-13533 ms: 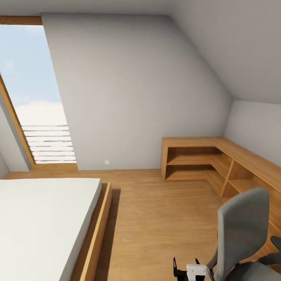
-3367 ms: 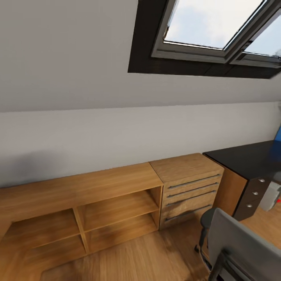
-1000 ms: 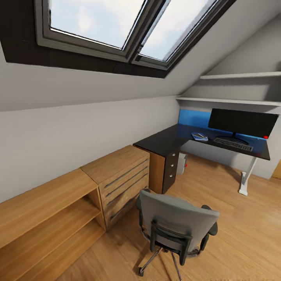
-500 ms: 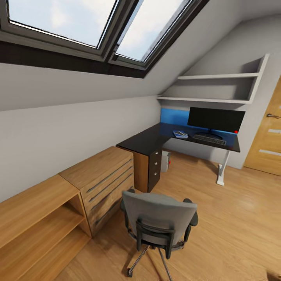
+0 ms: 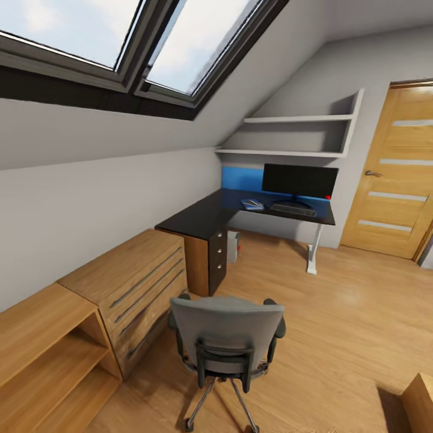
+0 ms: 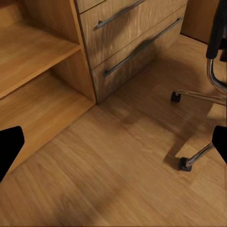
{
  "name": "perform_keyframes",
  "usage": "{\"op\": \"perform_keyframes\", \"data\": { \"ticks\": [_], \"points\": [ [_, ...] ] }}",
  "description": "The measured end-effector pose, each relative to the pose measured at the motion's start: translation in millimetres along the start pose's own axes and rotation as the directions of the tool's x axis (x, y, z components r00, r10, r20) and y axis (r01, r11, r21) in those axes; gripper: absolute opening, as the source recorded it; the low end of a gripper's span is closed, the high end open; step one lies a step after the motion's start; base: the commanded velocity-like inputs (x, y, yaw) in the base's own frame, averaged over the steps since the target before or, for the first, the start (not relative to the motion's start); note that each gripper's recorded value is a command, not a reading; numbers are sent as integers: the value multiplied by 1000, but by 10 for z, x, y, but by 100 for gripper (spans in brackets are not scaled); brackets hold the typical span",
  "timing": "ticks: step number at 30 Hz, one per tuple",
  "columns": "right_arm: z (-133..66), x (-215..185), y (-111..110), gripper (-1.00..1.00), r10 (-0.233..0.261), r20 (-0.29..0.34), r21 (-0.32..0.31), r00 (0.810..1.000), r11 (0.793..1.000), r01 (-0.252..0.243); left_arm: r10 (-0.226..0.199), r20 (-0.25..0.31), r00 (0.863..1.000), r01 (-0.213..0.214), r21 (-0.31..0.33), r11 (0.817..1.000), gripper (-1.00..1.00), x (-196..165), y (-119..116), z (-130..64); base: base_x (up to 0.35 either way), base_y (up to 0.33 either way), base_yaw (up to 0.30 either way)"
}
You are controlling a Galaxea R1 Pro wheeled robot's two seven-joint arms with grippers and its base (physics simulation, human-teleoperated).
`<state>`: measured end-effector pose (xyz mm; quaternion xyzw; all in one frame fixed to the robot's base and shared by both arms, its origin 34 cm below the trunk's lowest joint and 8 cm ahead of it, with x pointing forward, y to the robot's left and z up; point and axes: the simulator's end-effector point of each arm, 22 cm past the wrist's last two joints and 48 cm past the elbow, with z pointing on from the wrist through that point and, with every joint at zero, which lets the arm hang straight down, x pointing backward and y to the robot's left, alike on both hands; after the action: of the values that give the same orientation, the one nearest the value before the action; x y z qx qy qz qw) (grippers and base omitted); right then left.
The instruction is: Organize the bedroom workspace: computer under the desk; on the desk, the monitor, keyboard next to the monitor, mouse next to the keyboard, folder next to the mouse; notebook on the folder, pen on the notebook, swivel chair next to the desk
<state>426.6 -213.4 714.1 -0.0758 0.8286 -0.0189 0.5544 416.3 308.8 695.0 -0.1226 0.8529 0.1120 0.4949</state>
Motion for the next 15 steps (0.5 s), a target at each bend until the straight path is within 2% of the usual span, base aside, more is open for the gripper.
{"op": "perform_keyframes", "data": {
  "ticks": [7,15],
  "points": [
    [1,0,-1,100,0,0,0,1000,1000,0,0,0,1000,0,0,1000,100,1,0,0,-34,212,-300],
    [0,-1,0,100,0,0,0,1000,1000,0,0,0,1000,0,0,1000,100,1,0,0,-7,25,-300]
  ]
}}
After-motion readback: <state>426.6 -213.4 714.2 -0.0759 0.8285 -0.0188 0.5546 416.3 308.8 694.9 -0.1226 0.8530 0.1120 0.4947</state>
